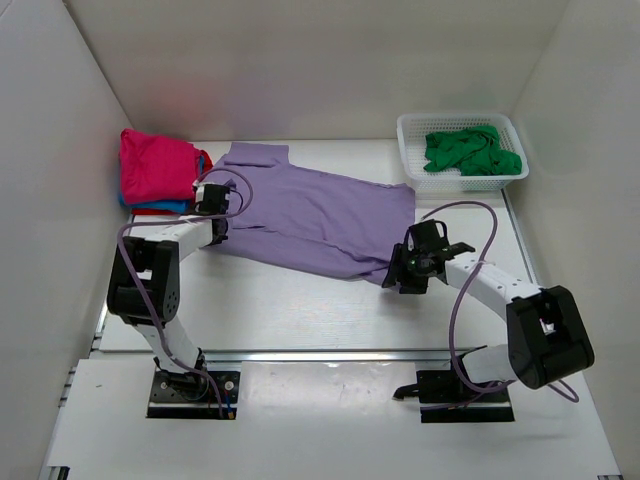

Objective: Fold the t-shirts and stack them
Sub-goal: Fold the flattened tshirt in 1/3 of the way

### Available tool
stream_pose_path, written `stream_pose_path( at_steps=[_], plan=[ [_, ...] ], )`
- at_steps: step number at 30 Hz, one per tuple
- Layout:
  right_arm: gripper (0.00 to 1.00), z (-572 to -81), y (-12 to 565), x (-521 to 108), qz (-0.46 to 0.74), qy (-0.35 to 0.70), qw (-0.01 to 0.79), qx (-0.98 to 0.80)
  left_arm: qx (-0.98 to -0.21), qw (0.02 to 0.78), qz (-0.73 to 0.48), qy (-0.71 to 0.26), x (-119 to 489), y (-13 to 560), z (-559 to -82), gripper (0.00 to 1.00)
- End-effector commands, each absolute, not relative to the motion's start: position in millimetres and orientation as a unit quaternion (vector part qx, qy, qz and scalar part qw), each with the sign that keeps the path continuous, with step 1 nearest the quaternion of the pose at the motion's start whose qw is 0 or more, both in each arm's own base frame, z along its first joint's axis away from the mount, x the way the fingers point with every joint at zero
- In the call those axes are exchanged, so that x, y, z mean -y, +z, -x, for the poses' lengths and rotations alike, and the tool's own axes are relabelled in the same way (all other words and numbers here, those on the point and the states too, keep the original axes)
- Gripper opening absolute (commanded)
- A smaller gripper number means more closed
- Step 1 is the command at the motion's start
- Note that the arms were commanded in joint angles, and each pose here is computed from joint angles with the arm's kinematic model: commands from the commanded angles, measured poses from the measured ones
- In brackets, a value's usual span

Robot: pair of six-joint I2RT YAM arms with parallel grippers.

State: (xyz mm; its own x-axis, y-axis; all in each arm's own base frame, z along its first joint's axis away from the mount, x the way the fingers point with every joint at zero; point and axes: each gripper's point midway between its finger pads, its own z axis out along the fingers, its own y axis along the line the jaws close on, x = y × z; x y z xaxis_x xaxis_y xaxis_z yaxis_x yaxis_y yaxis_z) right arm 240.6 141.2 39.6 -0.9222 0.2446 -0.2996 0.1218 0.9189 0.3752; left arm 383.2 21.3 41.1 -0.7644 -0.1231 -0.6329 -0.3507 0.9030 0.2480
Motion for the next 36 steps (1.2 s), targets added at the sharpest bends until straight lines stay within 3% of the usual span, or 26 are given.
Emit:
stream_pose_path(
  at_steps=[1, 4, 9, 13, 29, 32, 34, 36],
  plan=[
    [0.48, -248.0, 33.0, -136.2, -0.112, 0.163, 0.179, -0.964, -0.910, 0.343, 0.141, 0.183, -26.6, 57.1, -398.2, 0.13],
    [0.47, -246.5, 28.6, -133.1, -0.125, 0.145, 0.175, -0.966, -0.912, 0.339, 0.138, 0.187, -29.9, 56.5, -398.1, 0.00],
    [0.43, -253.2, 22.2, -132.8, -0.138, 0.124, 0.180, -0.966, -0.914, 0.347, 0.117, 0.173, -26.5, 62.1, -401.9, 0.00],
    [0.32, -259.7, 18.4, -130.9, -0.145, 0.114, 0.190, -0.964, -0.912, 0.365, 0.100, 0.157, -24.1, 69.6, -402.3, 0.00],
    [0.35, -285.2, 31.1, -116.7, -0.133, 0.051, 0.220, -0.965, -0.910, 0.373, 0.087, 0.159, -29.2, 80.8, -399.2, 0.00],
    [0.21, -292.9, 32.5, -119.6, -0.128, 0.060, 0.226, -0.964, -0.911, 0.372, 0.082, 0.159, -30.0, 80.6, -397.7, 0.00],
    [0.00, -293.5, 32.0, -119.8, -0.125, 0.070, 0.221, -0.965, -0.910, 0.371, 0.081, 0.166, -34.2, 81.8, -396.2, 0.00],
    [0.00, -288.8, 32.7, -116.6, -0.112, 0.073, 0.209, -0.969, -0.911, 0.368, 0.075, 0.173, -37.9, 82.3, -394.8, 0.00]
  ],
)
